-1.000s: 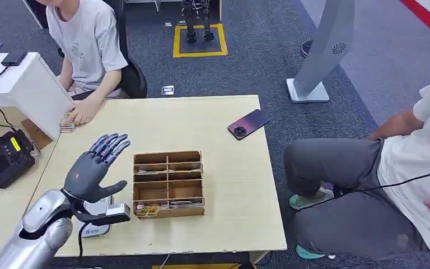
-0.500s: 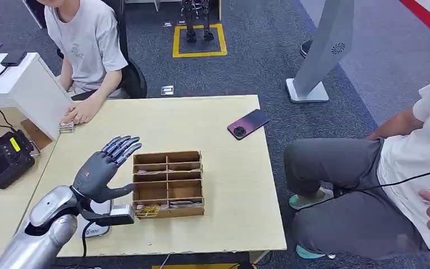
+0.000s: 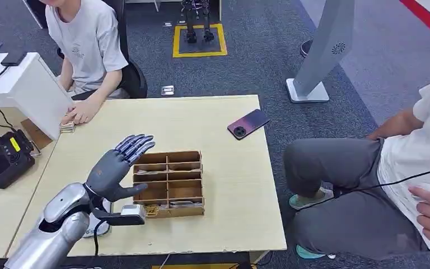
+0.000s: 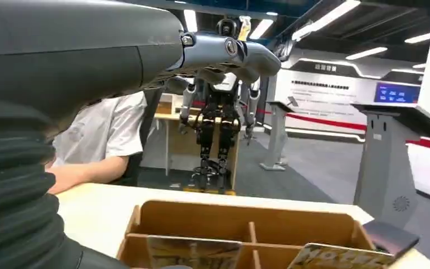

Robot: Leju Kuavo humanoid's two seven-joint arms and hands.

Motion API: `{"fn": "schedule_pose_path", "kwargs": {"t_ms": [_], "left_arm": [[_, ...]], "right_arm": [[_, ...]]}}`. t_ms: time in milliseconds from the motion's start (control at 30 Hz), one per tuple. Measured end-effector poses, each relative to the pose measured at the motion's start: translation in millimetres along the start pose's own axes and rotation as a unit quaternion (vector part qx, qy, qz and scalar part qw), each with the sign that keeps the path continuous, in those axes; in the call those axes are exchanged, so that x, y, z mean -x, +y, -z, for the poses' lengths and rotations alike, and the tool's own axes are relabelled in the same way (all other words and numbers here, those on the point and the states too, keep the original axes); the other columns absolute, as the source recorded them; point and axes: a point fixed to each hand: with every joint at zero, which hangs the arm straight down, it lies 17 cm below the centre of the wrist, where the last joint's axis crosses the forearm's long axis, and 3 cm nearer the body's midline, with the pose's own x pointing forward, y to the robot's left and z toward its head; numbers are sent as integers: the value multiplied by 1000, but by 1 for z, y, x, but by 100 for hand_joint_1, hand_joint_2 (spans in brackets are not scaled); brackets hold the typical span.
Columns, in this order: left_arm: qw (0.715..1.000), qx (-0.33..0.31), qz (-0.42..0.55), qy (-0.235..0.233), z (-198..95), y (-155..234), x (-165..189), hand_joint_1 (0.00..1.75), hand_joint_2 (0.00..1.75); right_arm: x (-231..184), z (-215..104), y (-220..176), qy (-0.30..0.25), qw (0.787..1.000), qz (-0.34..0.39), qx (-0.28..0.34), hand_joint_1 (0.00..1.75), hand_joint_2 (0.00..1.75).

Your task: Pass the card to the sensor for recognition and then transmit it.

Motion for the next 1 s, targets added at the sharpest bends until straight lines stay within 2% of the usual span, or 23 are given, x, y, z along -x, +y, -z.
{"fn": "schedule_pose_path", "kwargs": {"t_ms": [467, 1000], "left_arm": [[1000, 6, 14, 6, 12, -6, -1, 0, 175], [1000, 21, 11, 16, 12, -20, 3, 0, 175]], "right_arm": [[-2, 0, 0, -1, 1000, -4, -1, 0, 175], [-3, 0, 0, -2, 1000, -4, -1, 0, 175]]}}
